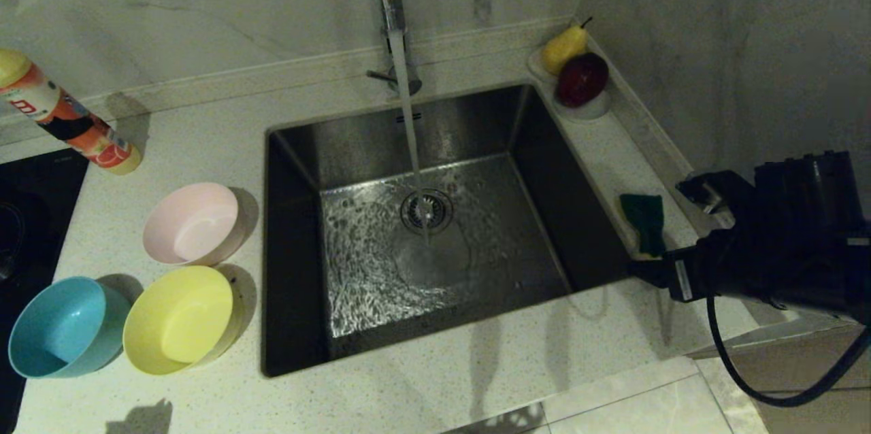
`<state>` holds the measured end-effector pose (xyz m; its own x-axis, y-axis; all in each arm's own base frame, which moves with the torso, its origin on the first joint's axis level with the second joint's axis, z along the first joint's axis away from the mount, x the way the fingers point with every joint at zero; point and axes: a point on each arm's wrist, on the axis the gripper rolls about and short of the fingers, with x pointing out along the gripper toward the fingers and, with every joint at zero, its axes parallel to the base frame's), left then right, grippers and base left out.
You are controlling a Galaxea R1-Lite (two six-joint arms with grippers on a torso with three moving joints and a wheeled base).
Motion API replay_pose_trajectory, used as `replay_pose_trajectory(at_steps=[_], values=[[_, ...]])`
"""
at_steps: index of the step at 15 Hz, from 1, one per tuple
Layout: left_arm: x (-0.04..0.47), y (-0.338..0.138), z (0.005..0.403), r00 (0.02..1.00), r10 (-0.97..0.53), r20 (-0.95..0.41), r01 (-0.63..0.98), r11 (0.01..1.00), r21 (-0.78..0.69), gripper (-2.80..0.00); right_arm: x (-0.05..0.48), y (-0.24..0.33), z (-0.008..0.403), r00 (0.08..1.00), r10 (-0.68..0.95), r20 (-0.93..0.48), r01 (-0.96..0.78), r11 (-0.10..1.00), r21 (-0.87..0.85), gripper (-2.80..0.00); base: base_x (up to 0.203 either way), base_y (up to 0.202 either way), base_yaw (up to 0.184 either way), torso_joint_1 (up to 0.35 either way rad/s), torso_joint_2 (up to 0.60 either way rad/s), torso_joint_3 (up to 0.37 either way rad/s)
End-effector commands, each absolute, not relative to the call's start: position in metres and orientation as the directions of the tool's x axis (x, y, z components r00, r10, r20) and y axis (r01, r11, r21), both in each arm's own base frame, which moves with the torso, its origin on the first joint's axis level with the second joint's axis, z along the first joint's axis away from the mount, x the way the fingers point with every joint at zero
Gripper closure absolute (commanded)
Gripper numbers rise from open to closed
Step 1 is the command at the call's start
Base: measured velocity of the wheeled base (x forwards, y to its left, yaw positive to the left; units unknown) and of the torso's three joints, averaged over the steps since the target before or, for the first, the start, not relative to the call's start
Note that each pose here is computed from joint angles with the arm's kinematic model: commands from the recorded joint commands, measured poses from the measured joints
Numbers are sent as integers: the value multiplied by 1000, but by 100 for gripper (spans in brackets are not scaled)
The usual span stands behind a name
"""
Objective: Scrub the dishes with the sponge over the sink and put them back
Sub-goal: Pick up a bowl and the sponge
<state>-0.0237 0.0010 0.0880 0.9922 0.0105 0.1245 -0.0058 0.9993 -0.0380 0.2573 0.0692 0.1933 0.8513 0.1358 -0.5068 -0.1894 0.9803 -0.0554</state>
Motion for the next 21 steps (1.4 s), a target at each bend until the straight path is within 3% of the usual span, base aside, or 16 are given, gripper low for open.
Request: replay_pose_trajectory(at_steps=[1, 21], values=[[-20, 1, 77, 996, 11, 86, -8, 999, -38, 0, 266, 71, 196, 857, 131, -498, -184, 981, -58, -280, 0, 0, 0, 0, 0, 0], [-20, 1, 77, 996, 11, 84, -8, 999, -37, 0, 291, 69, 194, 865, 72, -496, -126, 989, -76, -280, 0, 0, 0, 0, 0, 0]])
